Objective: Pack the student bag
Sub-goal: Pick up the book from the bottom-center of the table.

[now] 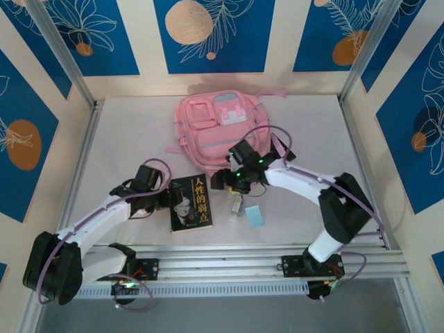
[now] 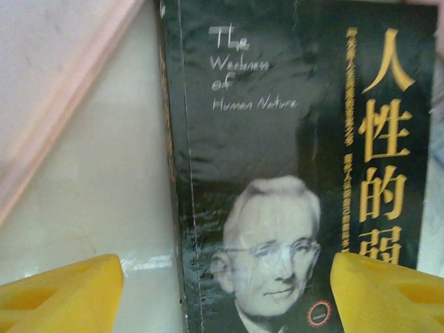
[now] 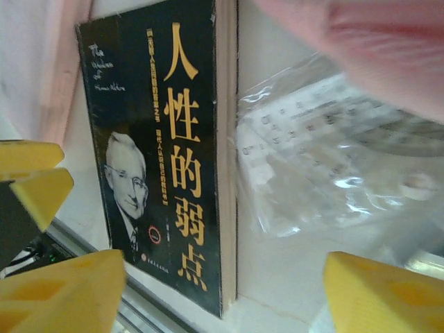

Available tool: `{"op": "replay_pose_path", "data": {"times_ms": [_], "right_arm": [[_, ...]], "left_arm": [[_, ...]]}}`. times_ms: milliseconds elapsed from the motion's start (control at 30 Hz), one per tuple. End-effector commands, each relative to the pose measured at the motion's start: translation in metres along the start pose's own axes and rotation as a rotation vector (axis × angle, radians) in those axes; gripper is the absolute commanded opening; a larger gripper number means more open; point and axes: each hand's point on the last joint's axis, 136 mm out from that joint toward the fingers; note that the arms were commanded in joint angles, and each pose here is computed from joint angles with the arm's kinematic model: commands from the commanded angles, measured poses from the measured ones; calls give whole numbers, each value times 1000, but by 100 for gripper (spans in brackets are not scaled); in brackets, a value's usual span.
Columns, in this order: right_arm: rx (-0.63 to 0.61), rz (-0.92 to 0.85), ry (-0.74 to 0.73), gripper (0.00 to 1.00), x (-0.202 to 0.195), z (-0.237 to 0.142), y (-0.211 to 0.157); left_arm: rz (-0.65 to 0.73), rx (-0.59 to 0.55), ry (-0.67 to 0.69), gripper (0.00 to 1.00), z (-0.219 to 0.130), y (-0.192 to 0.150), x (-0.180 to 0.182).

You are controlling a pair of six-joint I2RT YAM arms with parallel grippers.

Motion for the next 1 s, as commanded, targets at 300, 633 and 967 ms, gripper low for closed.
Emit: {"op": "replay_pose_path", "data": {"times_ms": [300,633,967], "right_arm": [[-25,15,-62,48,12,66,3],[87,-42,83,39,58,72,-27],[87,-65,184,30,80,53,-28]], "left_arm": [[-49,-21,10,74,25,-14,8],[-38,20,14,64,38,-20,8],[-38,21,26,58,38,-21,9]]}}
Point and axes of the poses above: each hand's point on the last joint's axis, 136 mm out from that joint toward the fingers, its own z axis out along the fingers, its own x axis along the line the jaws close on, y = z × x, and after that the axes turned 11 degrees about z, right-handed
